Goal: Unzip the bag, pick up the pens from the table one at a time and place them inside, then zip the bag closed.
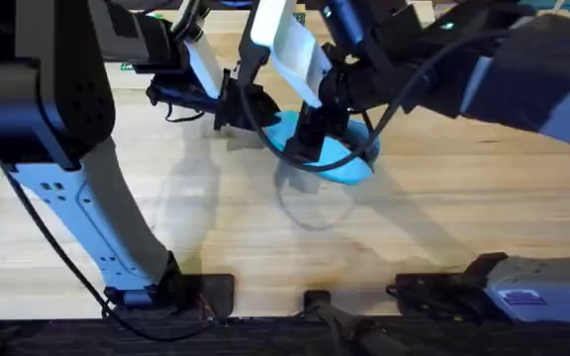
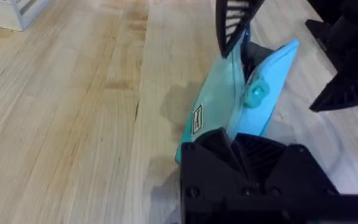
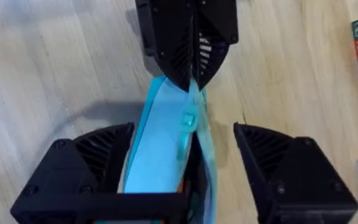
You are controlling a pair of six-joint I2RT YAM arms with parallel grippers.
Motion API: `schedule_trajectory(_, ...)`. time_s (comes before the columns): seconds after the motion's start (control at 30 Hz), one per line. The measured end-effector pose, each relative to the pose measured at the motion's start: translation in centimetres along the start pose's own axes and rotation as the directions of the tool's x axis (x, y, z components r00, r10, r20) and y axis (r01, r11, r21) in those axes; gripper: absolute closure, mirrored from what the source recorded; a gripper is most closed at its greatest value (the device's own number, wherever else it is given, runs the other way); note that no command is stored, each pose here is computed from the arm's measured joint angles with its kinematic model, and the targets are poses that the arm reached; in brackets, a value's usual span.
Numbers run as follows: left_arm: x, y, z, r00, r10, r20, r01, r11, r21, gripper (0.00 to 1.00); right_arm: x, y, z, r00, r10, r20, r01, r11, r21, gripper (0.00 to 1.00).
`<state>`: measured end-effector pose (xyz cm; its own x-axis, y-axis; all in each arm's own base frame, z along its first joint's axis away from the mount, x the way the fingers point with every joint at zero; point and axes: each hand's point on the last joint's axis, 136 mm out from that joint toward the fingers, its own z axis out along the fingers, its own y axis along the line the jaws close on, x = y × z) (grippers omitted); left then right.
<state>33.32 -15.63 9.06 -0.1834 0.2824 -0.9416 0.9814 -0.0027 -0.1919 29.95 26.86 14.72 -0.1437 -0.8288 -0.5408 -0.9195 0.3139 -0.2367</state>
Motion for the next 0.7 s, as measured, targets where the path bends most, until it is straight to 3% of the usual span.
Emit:
schedule_trajectory(0.43,0.00,0.00,0.00,1.000,0.000,0.000,0.000,1.000,0.000,0.959,0.18,-0.06,1.10,1.000,0.018,-0.009,-0.018,1.000,-0.006,0.116)
schedule_trajectory(0.7,0.00,0.00,0.00,1.000,0.000,0.000,0.000,1.000,0.000,0.958,0.13,-0.09,1.09,1.000,0.023,-0.007,-0.023,1.000,-0.005,0.239)
